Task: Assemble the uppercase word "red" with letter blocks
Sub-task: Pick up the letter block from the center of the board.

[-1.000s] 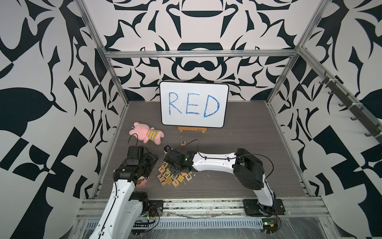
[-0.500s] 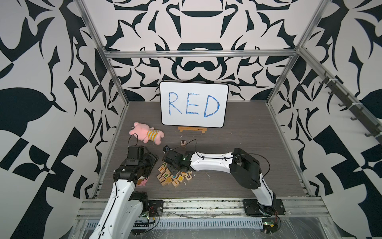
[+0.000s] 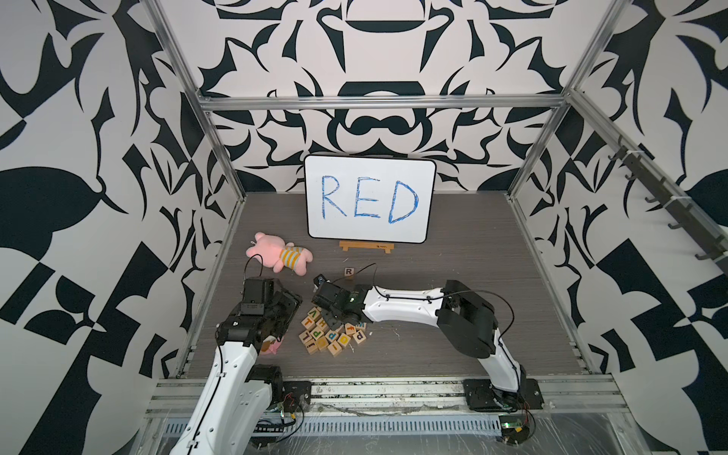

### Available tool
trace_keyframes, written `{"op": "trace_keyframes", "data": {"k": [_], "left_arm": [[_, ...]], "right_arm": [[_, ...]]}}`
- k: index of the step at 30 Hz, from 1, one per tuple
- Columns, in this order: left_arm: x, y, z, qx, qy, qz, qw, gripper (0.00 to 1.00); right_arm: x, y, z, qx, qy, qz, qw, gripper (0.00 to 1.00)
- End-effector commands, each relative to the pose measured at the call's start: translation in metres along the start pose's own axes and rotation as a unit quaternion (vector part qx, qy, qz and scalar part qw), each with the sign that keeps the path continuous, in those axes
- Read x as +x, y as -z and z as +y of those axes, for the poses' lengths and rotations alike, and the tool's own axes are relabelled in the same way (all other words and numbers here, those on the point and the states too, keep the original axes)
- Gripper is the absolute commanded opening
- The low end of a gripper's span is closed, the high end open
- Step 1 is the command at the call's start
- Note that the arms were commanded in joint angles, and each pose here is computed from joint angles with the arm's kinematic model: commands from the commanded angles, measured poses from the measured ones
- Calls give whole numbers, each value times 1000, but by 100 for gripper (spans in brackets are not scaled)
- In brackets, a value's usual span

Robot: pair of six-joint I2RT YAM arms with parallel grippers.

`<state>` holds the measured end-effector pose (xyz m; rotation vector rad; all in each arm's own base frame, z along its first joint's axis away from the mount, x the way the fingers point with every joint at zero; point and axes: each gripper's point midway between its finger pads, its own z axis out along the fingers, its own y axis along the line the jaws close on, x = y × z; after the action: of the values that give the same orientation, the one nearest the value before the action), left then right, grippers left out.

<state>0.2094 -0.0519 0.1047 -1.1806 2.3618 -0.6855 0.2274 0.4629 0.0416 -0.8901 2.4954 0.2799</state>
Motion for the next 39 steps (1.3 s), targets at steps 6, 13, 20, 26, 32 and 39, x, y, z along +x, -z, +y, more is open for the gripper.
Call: {"op": "trace_keyframes", "data": {"k": [6,13,20,26,32,39], "left_arm": [[4,0,1,5,-7,10,1000,68],[4,-1,-1,9,-7,10,1000,69],[3,0,-6,16,-7,12,1000,69],[3,2,-11,25,-10,12,1000,69],[3,5,-21,47,-18,14,999,70],[9,4,-39,81,-51,34,995,71]], "right_arm": [[-17,14,1,-9,0,-18,1000,28],[-19,11,-1,-8,-3,-17,1000,28],[-25,19,0,-11,-1,-25,1000,21],[-35,40,-3,-10,-2,-43,999,21],[-49,68,-13,-1,-12,-80,997,21],[-60,89,-46,18,-37,-106,993,21]]}}
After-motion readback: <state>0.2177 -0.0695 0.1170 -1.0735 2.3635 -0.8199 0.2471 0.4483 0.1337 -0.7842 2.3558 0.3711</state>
